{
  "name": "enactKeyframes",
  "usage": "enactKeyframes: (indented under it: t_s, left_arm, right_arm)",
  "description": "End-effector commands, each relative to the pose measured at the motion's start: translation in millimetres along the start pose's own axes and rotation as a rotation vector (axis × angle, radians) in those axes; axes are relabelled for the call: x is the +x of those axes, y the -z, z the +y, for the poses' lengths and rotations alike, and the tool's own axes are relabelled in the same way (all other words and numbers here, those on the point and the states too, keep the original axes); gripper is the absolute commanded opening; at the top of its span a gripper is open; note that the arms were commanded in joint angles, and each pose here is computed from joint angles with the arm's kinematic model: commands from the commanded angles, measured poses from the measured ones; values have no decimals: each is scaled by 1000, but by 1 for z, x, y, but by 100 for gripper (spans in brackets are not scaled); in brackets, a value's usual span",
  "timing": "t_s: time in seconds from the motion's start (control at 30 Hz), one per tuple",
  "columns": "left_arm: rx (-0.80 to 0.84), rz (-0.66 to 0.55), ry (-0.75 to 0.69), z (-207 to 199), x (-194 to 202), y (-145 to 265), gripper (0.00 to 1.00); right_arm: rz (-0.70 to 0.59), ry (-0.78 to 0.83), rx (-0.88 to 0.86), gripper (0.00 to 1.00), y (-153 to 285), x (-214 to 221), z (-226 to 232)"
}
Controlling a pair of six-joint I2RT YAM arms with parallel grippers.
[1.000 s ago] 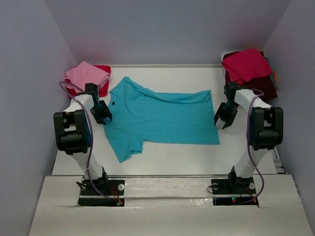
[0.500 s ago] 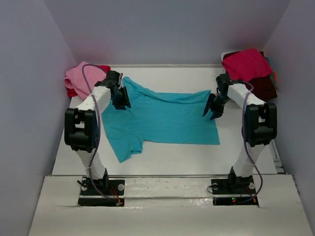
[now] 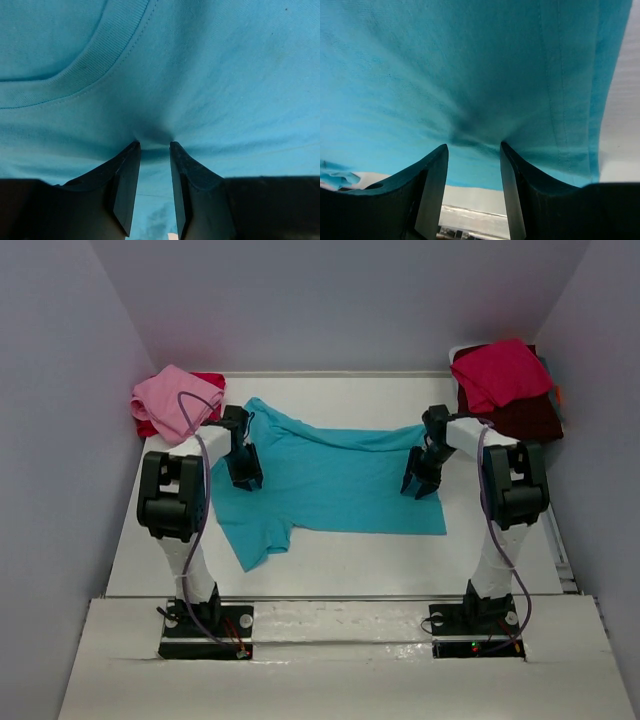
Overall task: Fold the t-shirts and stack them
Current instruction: Flatten out the tshirt
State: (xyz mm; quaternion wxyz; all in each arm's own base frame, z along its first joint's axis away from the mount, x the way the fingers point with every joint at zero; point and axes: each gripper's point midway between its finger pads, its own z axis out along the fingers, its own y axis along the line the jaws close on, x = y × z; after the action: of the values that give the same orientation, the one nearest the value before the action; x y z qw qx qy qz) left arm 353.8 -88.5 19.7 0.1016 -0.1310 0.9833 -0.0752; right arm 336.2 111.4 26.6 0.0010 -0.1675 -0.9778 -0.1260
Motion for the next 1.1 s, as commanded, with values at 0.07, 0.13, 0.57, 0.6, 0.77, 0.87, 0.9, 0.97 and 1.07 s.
enactKeyframes:
  t_s: [0.07, 0.13, 0.57, 0.6, 0.77, 0.87, 0.9, 0.97, 1.07]
  left_arm:
    - [-28, 111, 20, 14, 45, 12, 43]
    - [-13, 129, 27, 14, 54, 17, 43]
    - [-2, 210, 28, 30, 116, 37, 44]
    - [0, 207, 26, 31, 119, 39, 44]
    - [-7, 232, 23, 39, 136, 32, 44]
    - [-7, 192, 20, 35, 120, 35, 44]
    - [-15, 175, 18, 35, 114, 38, 44]
    - [-15, 139, 11, 30, 99, 46, 44]
    - [-12, 137, 0, 27, 95, 52, 44]
  right_arm:
    - [62, -13, 10, 52, 7, 39, -7]
    - [84, -21, 8, 52, 9, 52, -12]
    - [156, -73, -3, 53, 29, 118, -27]
    - [156, -66, -5, 53, 31, 123, -26]
    - [181, -67, 0, 53, 27, 139, -32]
    - [134, -55, 3, 53, 30, 129, -30]
    - [130, -48, 9, 53, 32, 126, -30]
    - [119, -39, 5, 53, 37, 116, -23]
    - [98, -27, -3, 53, 42, 104, -15]
